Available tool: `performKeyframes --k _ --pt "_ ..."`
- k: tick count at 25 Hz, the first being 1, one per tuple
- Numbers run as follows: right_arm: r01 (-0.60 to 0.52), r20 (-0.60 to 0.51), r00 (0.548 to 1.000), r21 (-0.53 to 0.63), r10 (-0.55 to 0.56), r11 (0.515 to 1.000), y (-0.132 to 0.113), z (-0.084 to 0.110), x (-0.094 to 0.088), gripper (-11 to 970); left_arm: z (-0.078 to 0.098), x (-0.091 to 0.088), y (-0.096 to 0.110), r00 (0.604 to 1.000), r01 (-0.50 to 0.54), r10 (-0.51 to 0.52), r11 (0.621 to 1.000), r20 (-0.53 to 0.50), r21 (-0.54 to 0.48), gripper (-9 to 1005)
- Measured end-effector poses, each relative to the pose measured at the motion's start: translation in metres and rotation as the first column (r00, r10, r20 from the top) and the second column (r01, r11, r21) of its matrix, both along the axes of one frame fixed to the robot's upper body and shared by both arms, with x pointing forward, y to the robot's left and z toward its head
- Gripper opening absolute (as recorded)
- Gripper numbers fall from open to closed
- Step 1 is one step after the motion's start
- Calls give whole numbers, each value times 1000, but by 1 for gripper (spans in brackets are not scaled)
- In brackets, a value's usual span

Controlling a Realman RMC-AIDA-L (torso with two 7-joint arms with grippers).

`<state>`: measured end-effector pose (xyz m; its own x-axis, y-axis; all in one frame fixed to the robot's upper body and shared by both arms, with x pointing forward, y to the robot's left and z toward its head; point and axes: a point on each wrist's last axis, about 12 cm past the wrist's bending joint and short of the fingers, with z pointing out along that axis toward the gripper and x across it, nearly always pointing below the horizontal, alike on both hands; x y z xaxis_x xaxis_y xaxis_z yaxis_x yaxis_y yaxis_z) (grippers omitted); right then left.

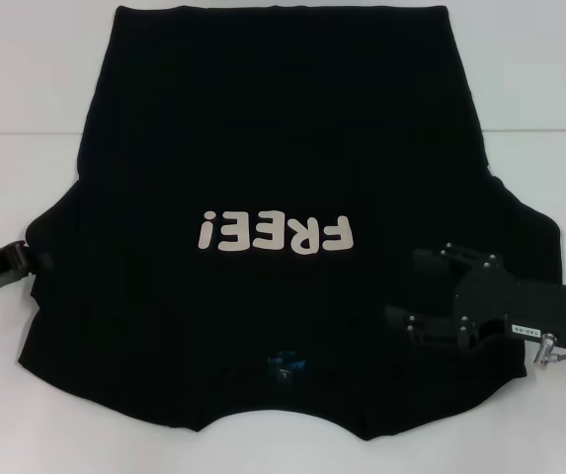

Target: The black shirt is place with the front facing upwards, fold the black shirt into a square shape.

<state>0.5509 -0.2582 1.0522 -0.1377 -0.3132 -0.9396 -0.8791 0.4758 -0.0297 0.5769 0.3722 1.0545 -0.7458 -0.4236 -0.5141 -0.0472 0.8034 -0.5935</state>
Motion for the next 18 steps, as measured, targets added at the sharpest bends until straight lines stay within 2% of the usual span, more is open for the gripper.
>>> performKeyframes --k 4,12,18 --pt "4 -1 1000 -7 -4 1000 -1 -1 0 896 0 0 0 1000 1 -1 1000 -1 0 41" --pt "6 -3 1000 -7 -6 1000 -2 -1 -1 895 2 0 5 1000 -15 15 1000 -1 0 6" --pt "12 -2 1000 -6 -12 1000 -3 -1 0 894 9 -8 30 997 -82 82 996 13 24 5"
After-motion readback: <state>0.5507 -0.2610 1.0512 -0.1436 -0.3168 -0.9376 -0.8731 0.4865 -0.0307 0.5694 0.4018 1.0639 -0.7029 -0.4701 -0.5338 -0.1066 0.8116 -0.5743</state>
